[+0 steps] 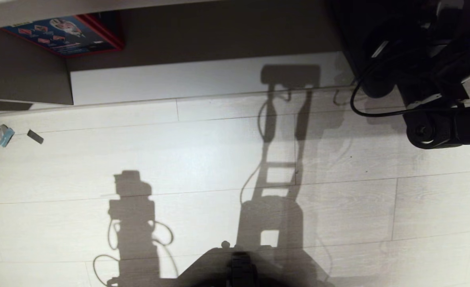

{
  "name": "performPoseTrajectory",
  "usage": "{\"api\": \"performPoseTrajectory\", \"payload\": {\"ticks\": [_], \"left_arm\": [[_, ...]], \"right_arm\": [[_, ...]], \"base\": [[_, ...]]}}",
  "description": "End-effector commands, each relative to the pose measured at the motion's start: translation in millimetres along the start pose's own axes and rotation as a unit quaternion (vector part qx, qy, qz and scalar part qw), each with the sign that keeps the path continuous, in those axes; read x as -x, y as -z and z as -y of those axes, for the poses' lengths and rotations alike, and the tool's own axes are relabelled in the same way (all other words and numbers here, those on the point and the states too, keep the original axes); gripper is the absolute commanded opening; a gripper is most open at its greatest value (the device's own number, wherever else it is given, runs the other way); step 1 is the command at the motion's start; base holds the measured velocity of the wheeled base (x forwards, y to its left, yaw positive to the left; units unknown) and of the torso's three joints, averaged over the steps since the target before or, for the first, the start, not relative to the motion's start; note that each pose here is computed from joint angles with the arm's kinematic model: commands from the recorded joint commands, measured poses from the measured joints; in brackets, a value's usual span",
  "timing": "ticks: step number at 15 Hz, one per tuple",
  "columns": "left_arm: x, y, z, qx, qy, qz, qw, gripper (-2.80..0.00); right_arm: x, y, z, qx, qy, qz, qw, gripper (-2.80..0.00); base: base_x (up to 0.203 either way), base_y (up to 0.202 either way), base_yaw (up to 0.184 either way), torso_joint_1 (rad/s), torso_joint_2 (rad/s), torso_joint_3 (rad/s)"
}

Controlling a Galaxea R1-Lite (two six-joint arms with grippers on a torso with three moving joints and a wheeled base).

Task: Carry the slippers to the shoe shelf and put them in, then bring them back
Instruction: Pick up the slippers in the shoe cabinet

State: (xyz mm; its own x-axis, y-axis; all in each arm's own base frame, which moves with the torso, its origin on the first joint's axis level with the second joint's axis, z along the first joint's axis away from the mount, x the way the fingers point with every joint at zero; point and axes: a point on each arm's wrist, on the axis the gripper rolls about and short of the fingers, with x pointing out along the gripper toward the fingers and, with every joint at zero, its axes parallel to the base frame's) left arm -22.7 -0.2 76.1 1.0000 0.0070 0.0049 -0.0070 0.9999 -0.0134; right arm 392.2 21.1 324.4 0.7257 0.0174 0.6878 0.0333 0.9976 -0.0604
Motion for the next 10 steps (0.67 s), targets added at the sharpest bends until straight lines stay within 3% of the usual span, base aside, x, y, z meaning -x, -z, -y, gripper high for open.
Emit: {"api": "performPoseTrajectory", "payload": {"ticks": [1, 5, 10], "left_arm": [[-0.1, -0.1, 0.0, 0.0, 0.0, 0.0, 1.0, -2.8], [-0.1, -0.1, 0.0, 0.001, 0.0, 0.0, 1.0, -2.8], [-0.1, -0.1, 0.0, 0.002, 0.0, 0.0, 1.0, -2.8]], "right_arm": [[-0.1, 0.5, -0.1, 0.001, 0.0, 0.002, 1.0, -2.8], [2.1, -16.3, -2.8, -0.004, -0.012, 0.009, 1.0, -2.8], [23.2, -60.2, -21.0, -0.027, -0.051, -0.007, 0.998, -2.8]], "base": [[0.0, 0.0, 0.0, 0.0, 0.0, 0.0], [0.0, 0.0, 0.0, 0.0, 0.0, 0.0], [0.0, 0.0, 0.0, 0.0, 0.0, 0.0]]}}
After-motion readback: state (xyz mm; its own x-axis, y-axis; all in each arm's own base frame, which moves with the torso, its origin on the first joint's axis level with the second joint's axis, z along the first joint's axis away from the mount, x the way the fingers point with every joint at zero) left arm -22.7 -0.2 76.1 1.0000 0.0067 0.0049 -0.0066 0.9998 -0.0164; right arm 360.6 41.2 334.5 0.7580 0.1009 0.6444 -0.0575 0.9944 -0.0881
